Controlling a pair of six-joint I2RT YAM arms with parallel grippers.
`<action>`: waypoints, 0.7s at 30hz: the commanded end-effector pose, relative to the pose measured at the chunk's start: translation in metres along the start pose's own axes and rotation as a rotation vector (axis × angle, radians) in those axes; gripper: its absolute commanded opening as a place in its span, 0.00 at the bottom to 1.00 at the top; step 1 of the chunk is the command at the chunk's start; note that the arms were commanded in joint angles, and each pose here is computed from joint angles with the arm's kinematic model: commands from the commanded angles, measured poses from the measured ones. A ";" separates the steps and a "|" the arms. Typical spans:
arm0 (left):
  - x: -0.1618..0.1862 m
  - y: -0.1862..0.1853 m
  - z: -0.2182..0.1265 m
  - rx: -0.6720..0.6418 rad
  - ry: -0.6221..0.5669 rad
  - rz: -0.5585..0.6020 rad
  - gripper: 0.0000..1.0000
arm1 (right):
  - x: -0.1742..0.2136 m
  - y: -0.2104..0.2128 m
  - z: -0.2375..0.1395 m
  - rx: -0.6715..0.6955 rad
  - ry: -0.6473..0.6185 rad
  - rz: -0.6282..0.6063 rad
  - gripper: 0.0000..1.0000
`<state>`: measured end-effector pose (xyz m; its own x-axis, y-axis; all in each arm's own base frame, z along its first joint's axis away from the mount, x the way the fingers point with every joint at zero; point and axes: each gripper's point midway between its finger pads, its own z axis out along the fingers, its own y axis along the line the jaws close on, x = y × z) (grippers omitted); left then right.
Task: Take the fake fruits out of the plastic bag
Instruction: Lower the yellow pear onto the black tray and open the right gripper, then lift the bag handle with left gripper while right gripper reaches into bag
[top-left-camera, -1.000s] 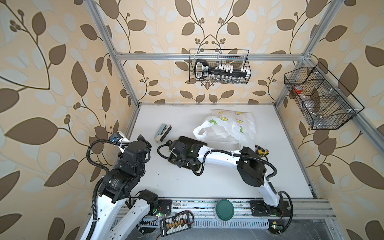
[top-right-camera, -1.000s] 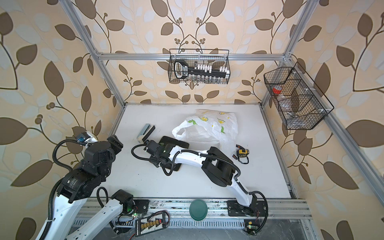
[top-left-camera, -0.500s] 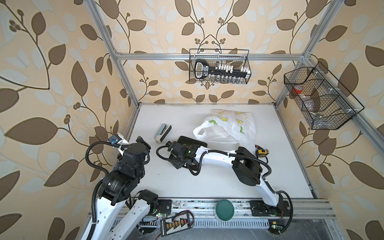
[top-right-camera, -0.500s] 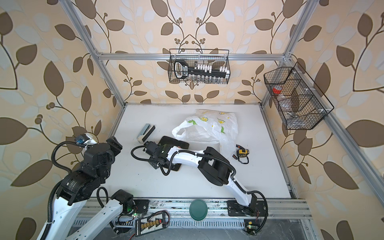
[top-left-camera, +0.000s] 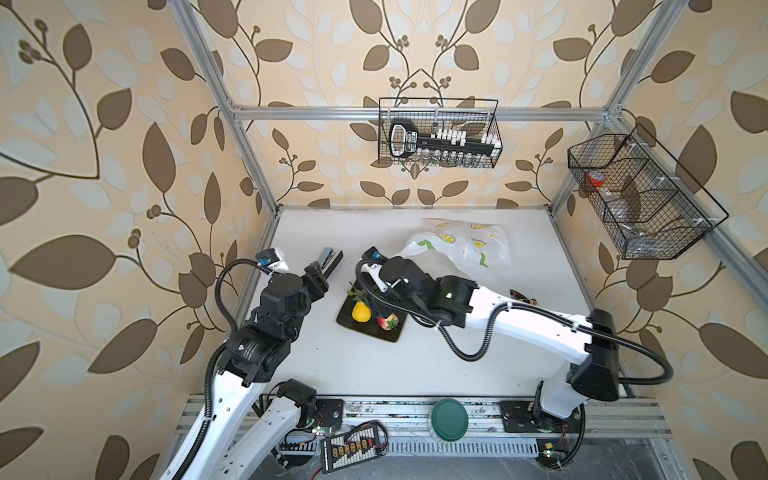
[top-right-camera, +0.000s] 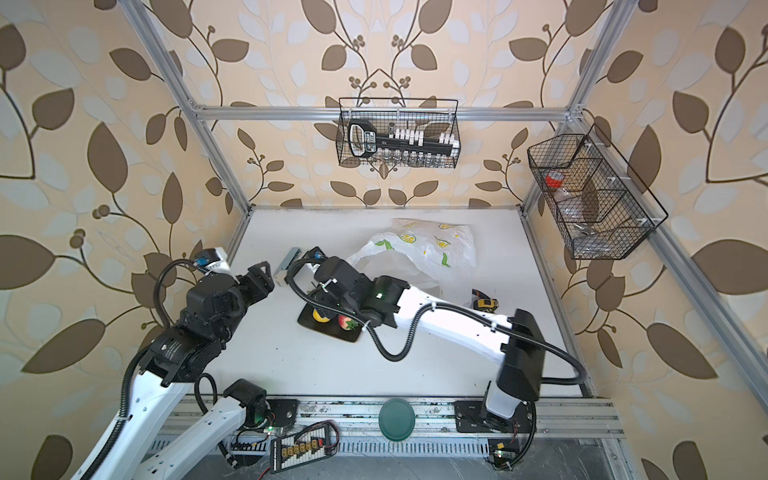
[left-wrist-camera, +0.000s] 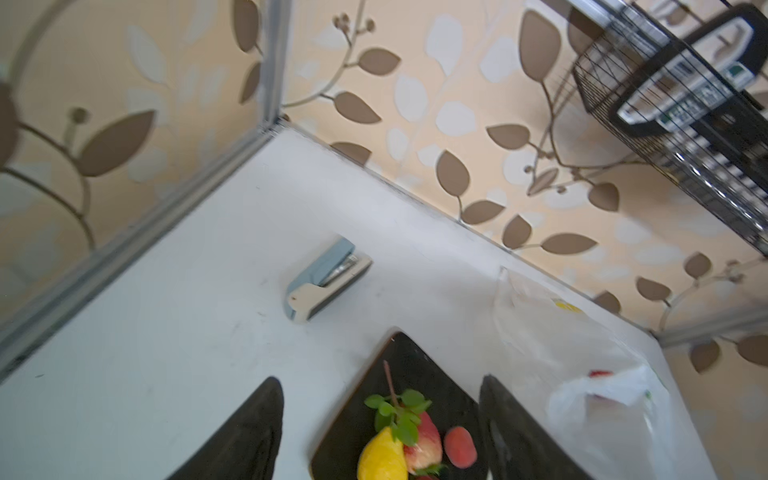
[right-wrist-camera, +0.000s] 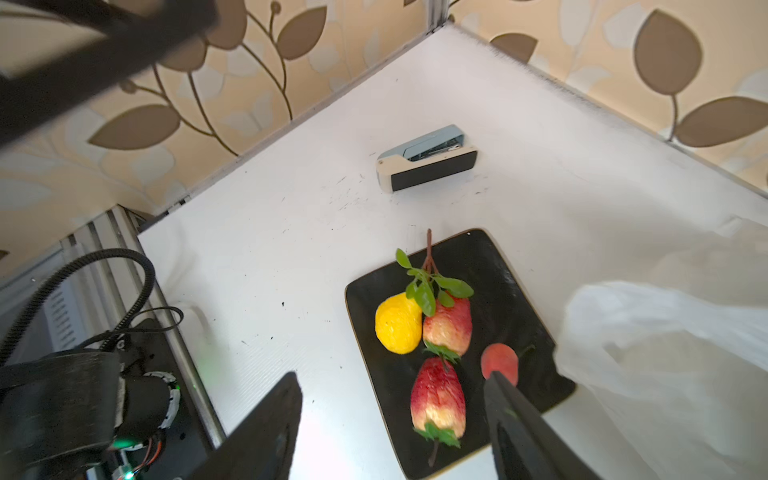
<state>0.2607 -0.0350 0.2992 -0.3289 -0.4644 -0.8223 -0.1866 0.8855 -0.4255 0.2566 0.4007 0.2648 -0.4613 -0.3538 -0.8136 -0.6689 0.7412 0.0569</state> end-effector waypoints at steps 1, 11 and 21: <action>0.011 -0.069 0.009 0.333 0.093 0.119 0.74 | 0.032 -0.049 -0.007 0.149 0.051 0.098 0.69; 0.076 -0.143 0.026 0.735 0.410 0.185 0.76 | 0.099 -0.164 -0.064 0.312 0.036 0.461 0.67; 0.127 -0.161 0.090 0.727 0.574 0.280 0.70 | 0.135 -0.179 -0.076 0.307 0.015 0.595 0.65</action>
<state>0.3187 -0.2219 0.2130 -0.7639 -0.0372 -0.6442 0.4361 0.7060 -0.5579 0.2727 0.1739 0.1918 -0.7017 0.1314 -0.7002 -0.1043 0.9533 0.2835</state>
